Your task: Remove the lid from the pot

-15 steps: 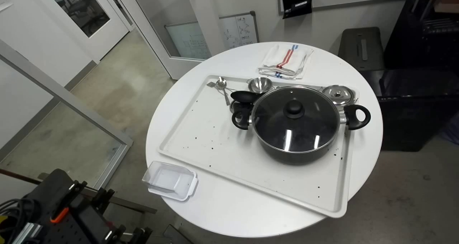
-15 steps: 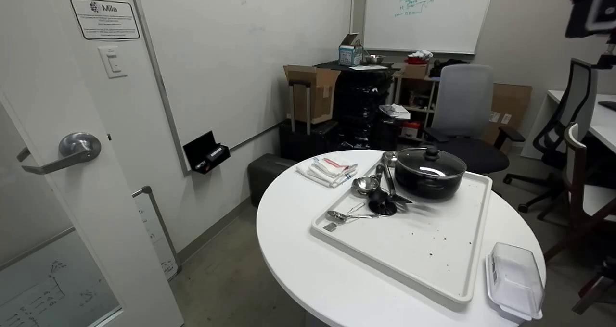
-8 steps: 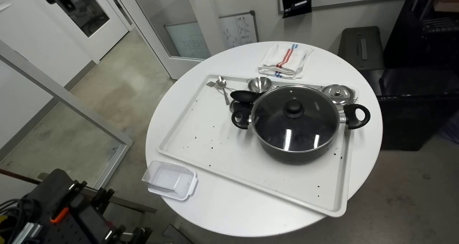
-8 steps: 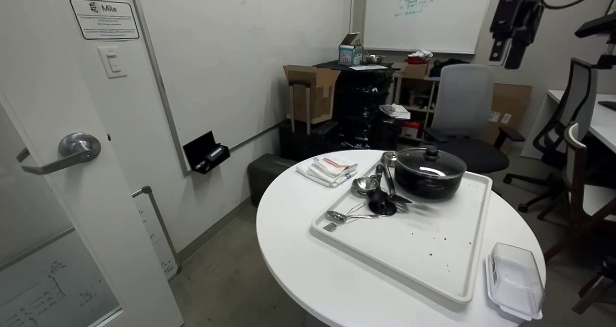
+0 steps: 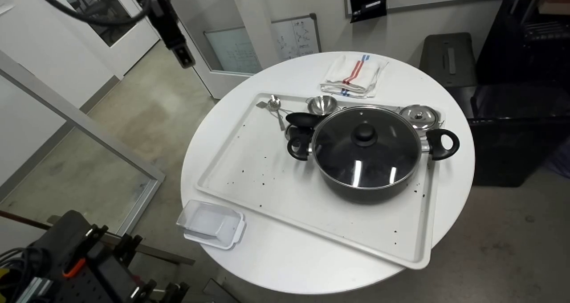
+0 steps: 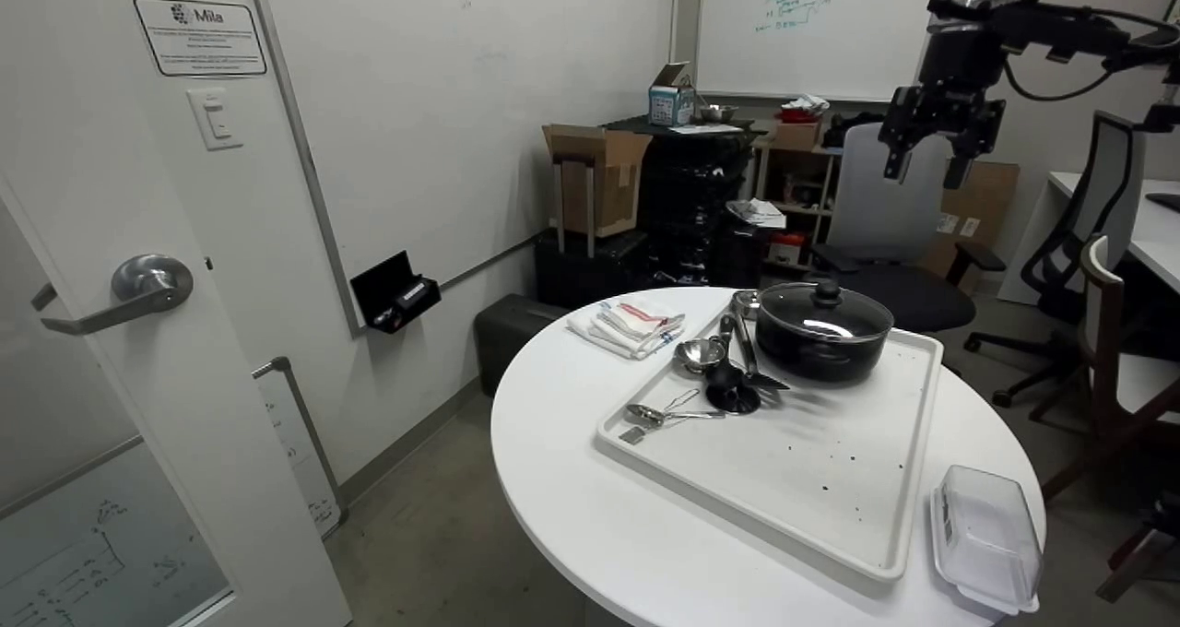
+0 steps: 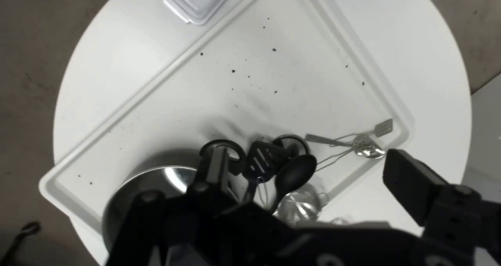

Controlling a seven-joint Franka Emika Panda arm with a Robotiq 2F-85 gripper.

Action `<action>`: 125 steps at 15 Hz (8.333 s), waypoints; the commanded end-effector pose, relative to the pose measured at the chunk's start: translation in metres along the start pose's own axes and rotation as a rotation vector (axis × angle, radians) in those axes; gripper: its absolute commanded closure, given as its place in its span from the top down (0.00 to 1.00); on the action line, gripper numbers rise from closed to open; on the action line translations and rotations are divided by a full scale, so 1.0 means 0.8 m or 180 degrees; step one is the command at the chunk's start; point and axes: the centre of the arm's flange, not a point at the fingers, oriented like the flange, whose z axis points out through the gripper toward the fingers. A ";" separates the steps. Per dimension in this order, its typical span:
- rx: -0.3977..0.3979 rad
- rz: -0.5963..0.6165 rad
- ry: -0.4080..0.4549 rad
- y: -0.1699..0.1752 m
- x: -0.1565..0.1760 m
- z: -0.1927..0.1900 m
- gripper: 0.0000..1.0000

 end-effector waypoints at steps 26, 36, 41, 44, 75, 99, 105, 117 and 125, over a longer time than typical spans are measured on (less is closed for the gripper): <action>-0.0217 0.2622 0.0711 0.156 0.318 0.225 1.00; -0.0334 0.2554 0.0579 0.147 0.340 0.289 1.00; -0.0343 0.2547 0.0546 0.149 0.343 0.293 0.72; -0.0334 0.2560 0.0540 0.152 0.345 0.294 0.52; -0.0361 0.0480 0.0660 -0.169 0.123 0.199 0.25; -0.0732 -0.0957 0.0403 -0.153 0.063 0.409 0.25; -0.0797 -0.1191 0.0440 -0.183 0.069 0.444 0.25; -0.0858 -0.1585 0.0343 -0.208 0.052 0.469 0.25; -0.0755 -0.1549 0.0493 -0.207 0.027 0.421 1.00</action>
